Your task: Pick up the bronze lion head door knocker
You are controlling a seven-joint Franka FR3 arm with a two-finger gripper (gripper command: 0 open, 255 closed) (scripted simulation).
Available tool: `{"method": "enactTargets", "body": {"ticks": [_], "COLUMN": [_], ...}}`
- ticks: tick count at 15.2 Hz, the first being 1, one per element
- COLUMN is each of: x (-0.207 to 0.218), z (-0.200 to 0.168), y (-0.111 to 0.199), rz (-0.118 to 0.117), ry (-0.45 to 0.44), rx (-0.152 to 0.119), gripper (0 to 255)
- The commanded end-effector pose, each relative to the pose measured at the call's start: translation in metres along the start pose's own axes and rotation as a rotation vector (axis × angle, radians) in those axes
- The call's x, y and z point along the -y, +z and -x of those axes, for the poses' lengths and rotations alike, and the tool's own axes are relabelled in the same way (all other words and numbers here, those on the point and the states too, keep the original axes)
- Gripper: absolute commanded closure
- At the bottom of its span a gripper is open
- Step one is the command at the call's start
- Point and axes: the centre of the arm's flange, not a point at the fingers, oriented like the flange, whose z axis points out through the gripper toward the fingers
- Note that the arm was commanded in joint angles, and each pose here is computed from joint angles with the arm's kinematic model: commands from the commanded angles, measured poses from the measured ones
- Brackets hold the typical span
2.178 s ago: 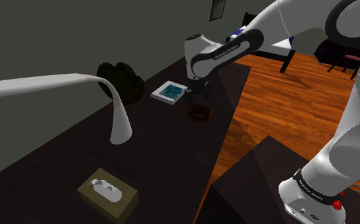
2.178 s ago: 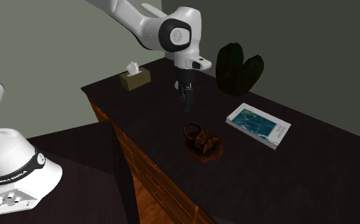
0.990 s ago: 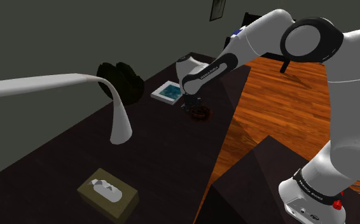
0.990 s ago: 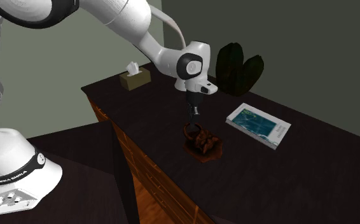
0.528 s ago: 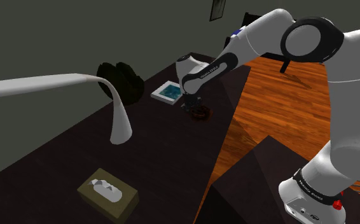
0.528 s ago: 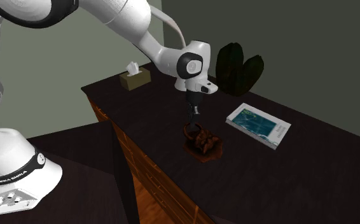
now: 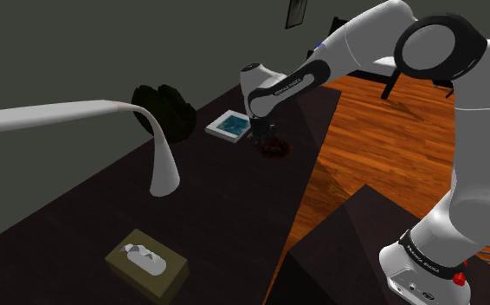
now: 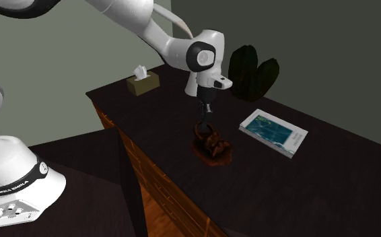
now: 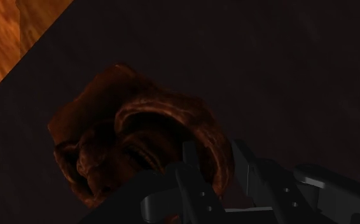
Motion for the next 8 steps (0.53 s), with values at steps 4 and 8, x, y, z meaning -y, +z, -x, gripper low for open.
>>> {"method": "enactTargets", "body": {"ticks": [4,8], "x": [-0.007,-0.010], "z": [0.003,0.004], "y": [-0.025,-0.036], "rz": [0.000,0.000], "ry": [0.000,0.000], "rx": [0.000,0.000], "gripper": [255,255]}}
